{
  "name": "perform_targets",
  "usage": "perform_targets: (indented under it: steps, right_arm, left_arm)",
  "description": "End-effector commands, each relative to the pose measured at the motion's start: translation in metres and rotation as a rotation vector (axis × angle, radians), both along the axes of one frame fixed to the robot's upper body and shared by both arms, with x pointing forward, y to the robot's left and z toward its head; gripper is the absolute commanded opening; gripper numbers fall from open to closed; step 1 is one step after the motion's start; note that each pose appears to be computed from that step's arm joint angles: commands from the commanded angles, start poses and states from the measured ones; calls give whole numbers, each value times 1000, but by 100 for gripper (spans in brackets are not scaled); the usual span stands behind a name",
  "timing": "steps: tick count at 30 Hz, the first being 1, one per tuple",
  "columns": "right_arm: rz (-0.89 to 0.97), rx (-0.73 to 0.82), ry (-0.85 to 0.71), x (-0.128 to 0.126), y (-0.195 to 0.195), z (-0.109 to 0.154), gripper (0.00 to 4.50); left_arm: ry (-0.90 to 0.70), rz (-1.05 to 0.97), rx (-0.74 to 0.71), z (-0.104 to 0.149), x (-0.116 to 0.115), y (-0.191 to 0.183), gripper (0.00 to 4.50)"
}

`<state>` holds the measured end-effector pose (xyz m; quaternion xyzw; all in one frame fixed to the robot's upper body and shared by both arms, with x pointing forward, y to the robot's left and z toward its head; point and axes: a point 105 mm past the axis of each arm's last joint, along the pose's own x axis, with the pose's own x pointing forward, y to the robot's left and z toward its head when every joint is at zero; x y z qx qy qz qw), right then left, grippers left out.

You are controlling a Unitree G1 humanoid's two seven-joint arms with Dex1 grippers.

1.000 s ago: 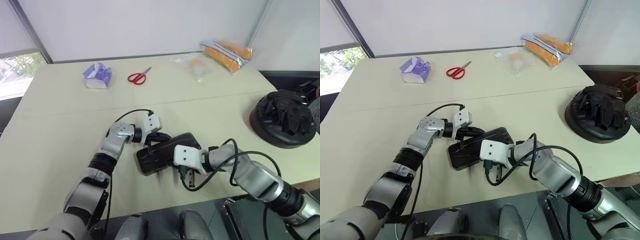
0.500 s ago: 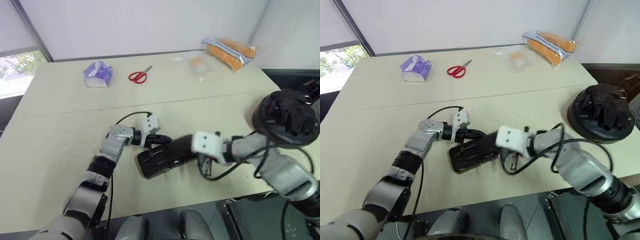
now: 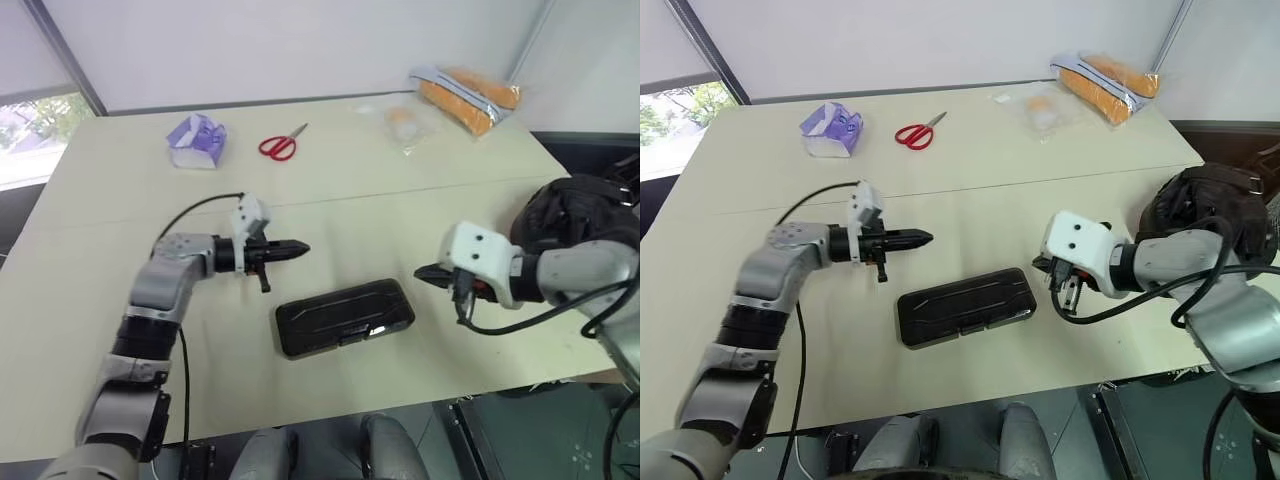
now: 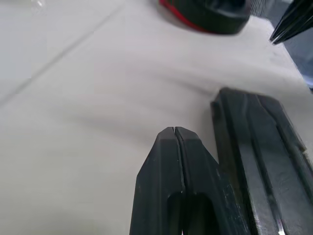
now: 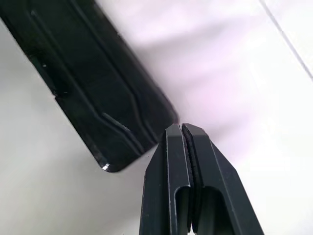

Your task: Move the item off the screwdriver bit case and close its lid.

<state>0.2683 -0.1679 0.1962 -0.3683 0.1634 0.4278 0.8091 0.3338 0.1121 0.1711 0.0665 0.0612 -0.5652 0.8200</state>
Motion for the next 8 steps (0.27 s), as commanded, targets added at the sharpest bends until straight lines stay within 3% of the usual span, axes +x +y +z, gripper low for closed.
perform_targets:
  steps: [1,8]
  right_arm:
    - [24,6,-66,-2,-5,25,3]
    - [45,4,-67,-6,-13,42,3]
  left_arm:
    - [-50,-20,-15,27,-16,12,0]
    - [-41,-24,0,49,-45,31,0]
